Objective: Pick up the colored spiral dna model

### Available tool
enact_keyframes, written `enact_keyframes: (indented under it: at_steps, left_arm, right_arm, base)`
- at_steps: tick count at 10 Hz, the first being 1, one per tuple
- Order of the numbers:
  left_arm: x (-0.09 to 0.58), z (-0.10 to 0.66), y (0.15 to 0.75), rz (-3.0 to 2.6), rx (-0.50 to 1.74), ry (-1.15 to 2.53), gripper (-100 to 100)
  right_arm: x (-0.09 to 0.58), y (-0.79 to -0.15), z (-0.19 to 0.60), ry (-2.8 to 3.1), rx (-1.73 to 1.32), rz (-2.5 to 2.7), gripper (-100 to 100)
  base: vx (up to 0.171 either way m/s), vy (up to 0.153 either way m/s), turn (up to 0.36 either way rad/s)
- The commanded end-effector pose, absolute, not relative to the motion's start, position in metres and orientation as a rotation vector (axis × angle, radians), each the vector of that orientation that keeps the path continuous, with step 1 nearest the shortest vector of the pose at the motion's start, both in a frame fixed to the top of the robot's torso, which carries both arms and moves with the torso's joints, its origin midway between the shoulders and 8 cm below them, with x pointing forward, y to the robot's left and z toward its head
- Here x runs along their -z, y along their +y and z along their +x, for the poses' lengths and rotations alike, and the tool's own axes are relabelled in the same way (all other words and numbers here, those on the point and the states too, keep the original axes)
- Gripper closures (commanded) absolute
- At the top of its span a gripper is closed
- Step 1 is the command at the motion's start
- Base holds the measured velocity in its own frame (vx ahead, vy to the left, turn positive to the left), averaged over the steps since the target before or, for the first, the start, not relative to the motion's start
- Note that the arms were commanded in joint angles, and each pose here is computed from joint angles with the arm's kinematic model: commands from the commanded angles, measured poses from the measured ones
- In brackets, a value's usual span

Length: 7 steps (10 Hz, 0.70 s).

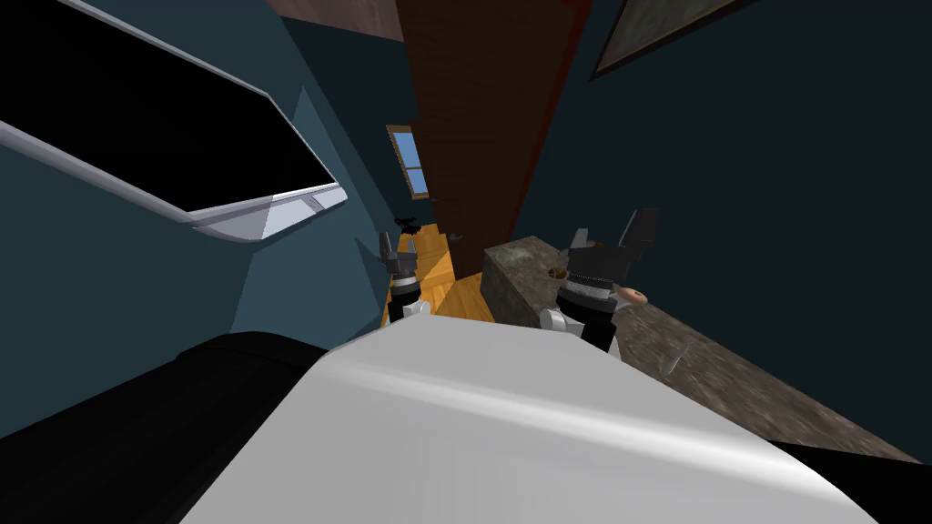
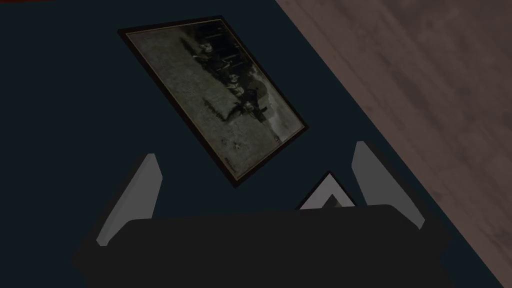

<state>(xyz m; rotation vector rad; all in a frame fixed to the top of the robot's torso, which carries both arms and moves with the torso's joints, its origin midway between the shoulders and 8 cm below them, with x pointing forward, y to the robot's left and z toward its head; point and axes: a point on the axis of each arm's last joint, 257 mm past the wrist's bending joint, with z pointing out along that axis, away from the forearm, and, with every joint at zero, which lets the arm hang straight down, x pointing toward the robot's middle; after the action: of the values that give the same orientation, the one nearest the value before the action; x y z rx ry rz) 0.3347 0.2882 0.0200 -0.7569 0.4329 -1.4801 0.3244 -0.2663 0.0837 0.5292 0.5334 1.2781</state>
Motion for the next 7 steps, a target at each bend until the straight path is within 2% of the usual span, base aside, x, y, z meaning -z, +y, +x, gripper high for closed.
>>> enact_keyframes:
  at_steps: [1,7]
  left_arm:
    - [-0.020,0.335,0.288,-0.757,1.480,0.433,0]
    - [-0.020,0.335,0.288,-0.757,1.480,0.433,0]
  right_arm:
    - [-0.076,-0.266,0.335,0.580,-1.292,0.538,-100]
    - [-0.039,-0.282,0.379,0.708,-1.334,0.661,-100]
  base:
    - [-0.014,0.030,-0.098]
    - [-0.023,0.067,-0.099]
